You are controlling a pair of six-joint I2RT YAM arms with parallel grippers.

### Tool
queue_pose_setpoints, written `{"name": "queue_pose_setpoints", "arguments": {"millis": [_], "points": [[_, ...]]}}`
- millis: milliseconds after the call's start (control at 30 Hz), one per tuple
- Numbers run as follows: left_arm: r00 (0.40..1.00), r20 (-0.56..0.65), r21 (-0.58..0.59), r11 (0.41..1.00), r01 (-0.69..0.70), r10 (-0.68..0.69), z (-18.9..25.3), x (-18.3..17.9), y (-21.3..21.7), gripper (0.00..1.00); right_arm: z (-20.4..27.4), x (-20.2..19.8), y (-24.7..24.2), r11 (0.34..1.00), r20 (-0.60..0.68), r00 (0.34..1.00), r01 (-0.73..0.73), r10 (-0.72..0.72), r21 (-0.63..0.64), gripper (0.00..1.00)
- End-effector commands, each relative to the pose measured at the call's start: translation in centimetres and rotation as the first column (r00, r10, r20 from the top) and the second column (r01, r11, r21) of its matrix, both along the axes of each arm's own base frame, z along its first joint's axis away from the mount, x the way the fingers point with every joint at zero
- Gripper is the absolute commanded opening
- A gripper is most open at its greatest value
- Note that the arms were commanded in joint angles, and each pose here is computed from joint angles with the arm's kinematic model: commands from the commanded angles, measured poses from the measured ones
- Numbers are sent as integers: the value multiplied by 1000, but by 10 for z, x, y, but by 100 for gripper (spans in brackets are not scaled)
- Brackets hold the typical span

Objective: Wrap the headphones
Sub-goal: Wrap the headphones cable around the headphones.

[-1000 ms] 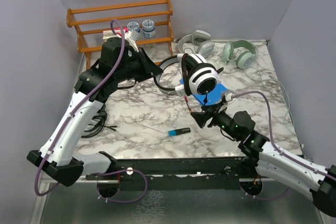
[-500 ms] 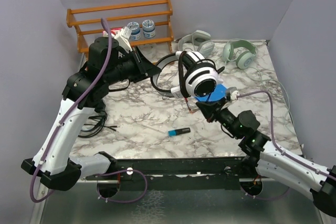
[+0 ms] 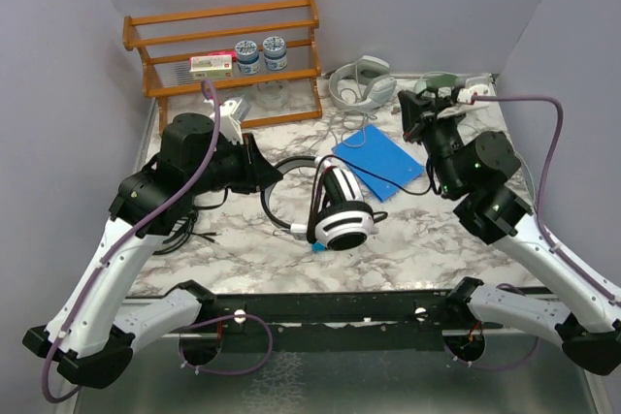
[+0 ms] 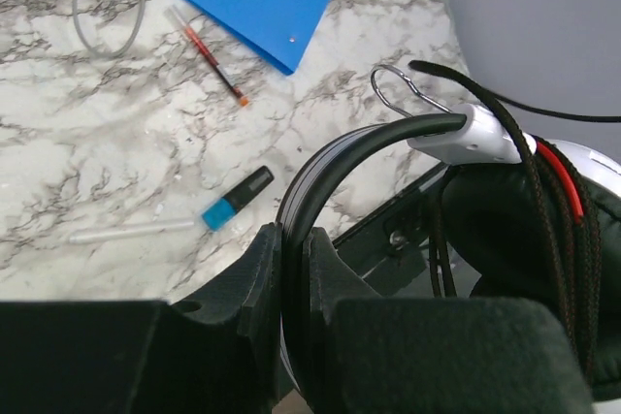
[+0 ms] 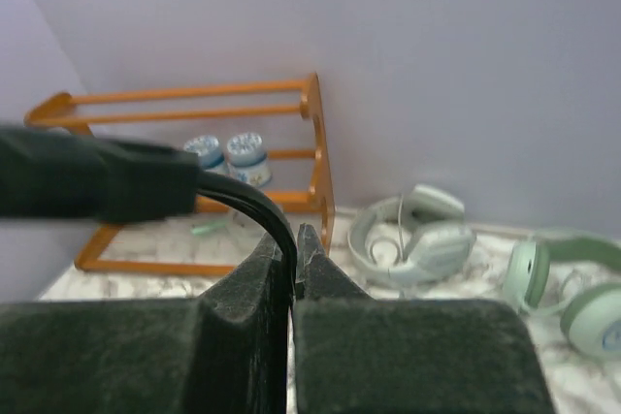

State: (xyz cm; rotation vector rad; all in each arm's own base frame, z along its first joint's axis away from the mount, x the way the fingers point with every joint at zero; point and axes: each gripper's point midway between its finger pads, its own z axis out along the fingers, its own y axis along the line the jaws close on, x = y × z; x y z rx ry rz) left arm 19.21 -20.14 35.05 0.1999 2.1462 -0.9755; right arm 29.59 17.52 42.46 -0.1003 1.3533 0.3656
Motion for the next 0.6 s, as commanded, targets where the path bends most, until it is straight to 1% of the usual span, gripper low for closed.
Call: {"name": "queue_pose_setpoints", "arguments": {"millis": [0, 67, 200, 300, 367, 467, 567], "points": [[994, 87, 12, 998, -67, 66, 4, 10, 11, 0, 44, -5, 14, 984, 99, 991, -78, 94, -160, 1], [990, 103, 12, 995, -98, 96, 7, 16, 14, 0, 53, -10, 21, 974, 111, 984, -119, 142, -192, 1], [978, 98, -31, 983, -182, 184, 14, 32, 15, 0, 25, 2, 25, 955, -39, 993, -119, 113, -271, 1], [968, 76, -77, 969, -233, 239, 23, 42, 13, 0, -1, -1, 18, 958, -89, 992, -113, 93, -265, 1], [959, 73, -111, 958, -264, 273, 34, 48, 12, 0, -15, -12, 15, 960, -93, 989, -137, 117, -244, 1], [947, 75, -144, 943, -299, 311, 43, 58, 12, 0, -25, -34, 18, 948, -68, 973, -229, 219, -220, 1], [945, 45, -174, 934, -313, 325, 46, 70, 5, 0, -32, -63, 32, 887, -35, 922, -381, 386, -262, 1]]}}
